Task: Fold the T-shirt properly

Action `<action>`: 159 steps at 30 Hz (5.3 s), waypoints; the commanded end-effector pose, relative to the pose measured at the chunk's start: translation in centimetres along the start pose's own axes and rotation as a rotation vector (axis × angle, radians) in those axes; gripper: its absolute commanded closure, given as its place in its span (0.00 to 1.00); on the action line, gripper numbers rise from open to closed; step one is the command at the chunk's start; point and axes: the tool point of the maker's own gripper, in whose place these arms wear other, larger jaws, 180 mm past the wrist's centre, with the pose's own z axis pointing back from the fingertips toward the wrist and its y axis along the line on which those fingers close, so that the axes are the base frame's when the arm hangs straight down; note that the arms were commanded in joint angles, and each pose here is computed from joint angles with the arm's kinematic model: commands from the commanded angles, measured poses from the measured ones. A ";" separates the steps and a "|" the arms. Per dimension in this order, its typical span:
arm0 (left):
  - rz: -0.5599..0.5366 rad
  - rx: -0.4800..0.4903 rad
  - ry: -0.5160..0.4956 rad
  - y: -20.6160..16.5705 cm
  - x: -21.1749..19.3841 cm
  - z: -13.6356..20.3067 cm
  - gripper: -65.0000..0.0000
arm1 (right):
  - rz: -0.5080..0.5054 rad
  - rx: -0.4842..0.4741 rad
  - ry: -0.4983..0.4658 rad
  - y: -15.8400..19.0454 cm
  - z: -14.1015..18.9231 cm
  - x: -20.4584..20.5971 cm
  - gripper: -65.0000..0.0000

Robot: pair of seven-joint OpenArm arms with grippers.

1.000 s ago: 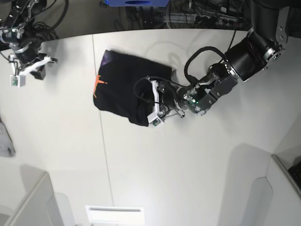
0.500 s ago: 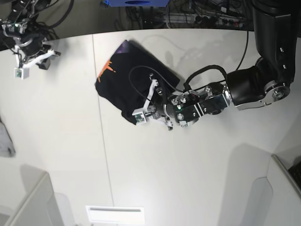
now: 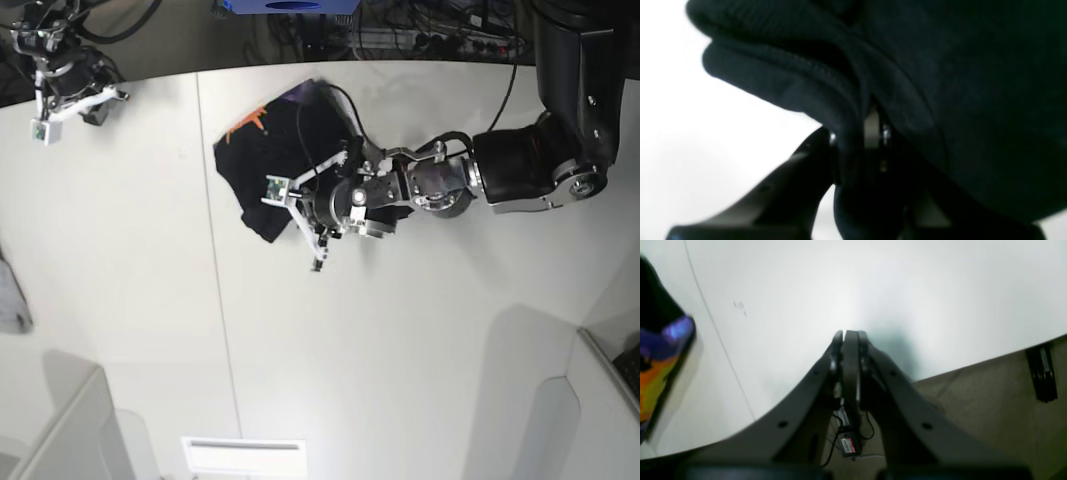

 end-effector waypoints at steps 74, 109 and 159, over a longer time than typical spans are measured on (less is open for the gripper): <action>0.078 0.559 -0.387 12.5 7.7 11.4 0.29 | 0.084 -0.111 -0.208 -1.3 1.8 1.8 1.00; 1.144 0.361 -0.595 -22.2 -3.3 19.0 0.29 | 0.406 -0.243 0.265 -8.3 8.8 -10.0 1.00; 1.890 -0.065 0.048 -43.9 -11.4 -2.2 0.29 | 0.608 0.182 0.829 -3.9 -4.6 -36.2 1.00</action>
